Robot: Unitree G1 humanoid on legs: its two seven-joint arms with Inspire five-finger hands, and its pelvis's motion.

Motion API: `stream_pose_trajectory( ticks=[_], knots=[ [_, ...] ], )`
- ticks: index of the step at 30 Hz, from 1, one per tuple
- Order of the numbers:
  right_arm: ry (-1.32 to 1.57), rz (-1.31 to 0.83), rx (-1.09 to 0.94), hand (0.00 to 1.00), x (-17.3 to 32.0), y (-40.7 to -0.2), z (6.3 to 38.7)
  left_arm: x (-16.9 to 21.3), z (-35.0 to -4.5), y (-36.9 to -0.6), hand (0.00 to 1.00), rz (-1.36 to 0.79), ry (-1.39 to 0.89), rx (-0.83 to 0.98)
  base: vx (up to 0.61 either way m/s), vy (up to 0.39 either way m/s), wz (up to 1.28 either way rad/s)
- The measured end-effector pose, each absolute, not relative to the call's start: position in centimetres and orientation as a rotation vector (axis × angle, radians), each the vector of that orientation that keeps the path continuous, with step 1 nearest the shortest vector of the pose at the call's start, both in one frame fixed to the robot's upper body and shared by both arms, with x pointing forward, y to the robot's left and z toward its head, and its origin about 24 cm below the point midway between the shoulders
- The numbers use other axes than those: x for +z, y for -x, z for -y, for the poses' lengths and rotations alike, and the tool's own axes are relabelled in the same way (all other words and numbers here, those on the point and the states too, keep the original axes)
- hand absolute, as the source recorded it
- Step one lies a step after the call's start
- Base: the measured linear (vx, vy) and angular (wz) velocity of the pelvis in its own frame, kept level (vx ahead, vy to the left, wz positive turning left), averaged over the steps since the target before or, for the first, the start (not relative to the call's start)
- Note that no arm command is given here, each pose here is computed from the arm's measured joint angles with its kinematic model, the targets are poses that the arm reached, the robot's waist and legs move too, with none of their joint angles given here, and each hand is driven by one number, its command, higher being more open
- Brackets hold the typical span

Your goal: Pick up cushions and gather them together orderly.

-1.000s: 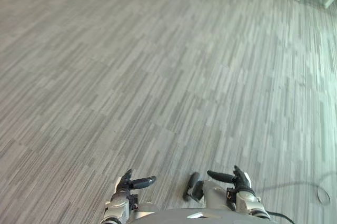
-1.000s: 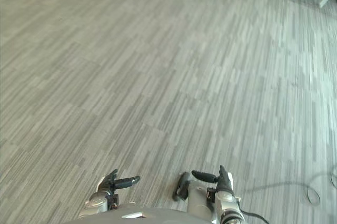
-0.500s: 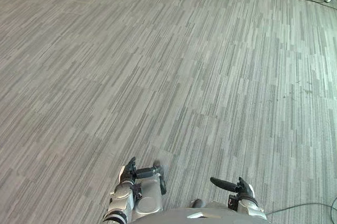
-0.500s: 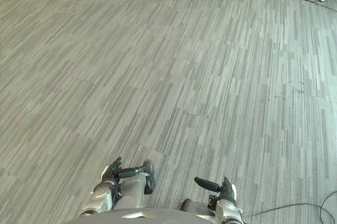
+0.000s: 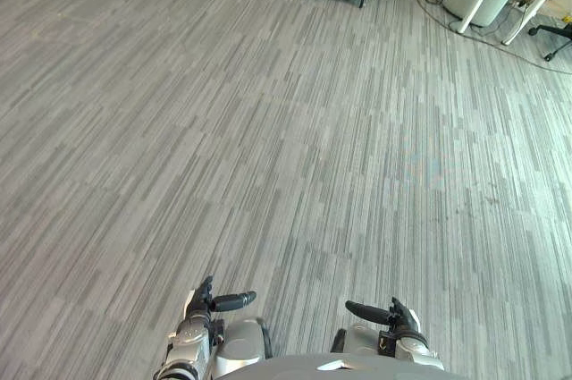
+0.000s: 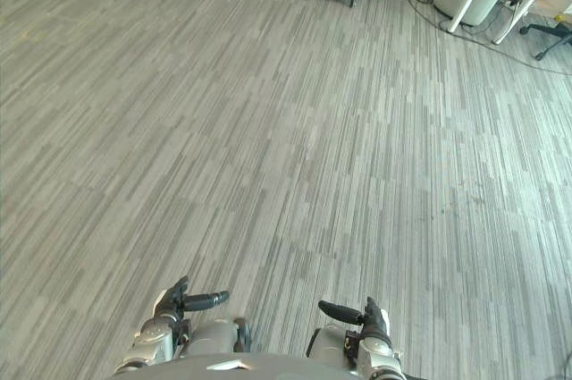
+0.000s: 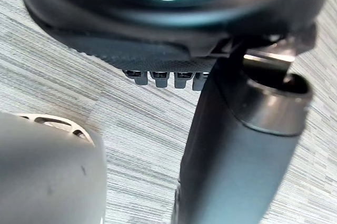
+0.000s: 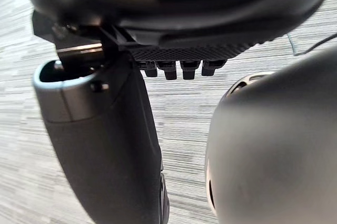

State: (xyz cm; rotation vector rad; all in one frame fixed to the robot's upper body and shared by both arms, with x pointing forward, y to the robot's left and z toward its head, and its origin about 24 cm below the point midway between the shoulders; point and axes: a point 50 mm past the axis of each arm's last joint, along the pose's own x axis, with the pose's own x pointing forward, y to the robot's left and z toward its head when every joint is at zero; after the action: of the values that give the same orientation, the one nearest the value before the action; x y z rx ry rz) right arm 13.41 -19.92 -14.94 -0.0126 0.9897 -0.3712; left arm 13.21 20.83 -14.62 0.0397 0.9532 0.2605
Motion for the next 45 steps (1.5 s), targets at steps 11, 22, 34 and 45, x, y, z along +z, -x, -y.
stream_pose_trajectory(
  ticks=[11, 22, 34, 45],
  knots=[
    [-0.036, -1.023, -0.456, 1.00, -15.3, -11.6, 20.4, -14.2, -19.2, -14.4, 1.00, -0.897, 0.004, 0.243, 0.47, -0.266, 0.21],
    [-0.082, -1.073, -0.428, 1.00, -15.9, -11.1, 18.1, -13.4, -20.4, -15.6, 1.00, -0.845, -0.004, 0.273, 0.42, 0.109, -0.13],
    [-0.052, -1.022, -0.423, 1.00, -15.5, -11.4, 19.7, -14.8, -20.5, -12.9, 1.00, -0.965, -0.049, 0.246, 0.45, 0.074, 0.12],
    [-0.061, -0.994, -0.513, 1.00, -15.0, -11.4, 21.9, -15.1, -18.7, -12.9, 1.00, -0.970, -0.001, 0.225, 0.47, -0.300, 0.49]
  ],
)
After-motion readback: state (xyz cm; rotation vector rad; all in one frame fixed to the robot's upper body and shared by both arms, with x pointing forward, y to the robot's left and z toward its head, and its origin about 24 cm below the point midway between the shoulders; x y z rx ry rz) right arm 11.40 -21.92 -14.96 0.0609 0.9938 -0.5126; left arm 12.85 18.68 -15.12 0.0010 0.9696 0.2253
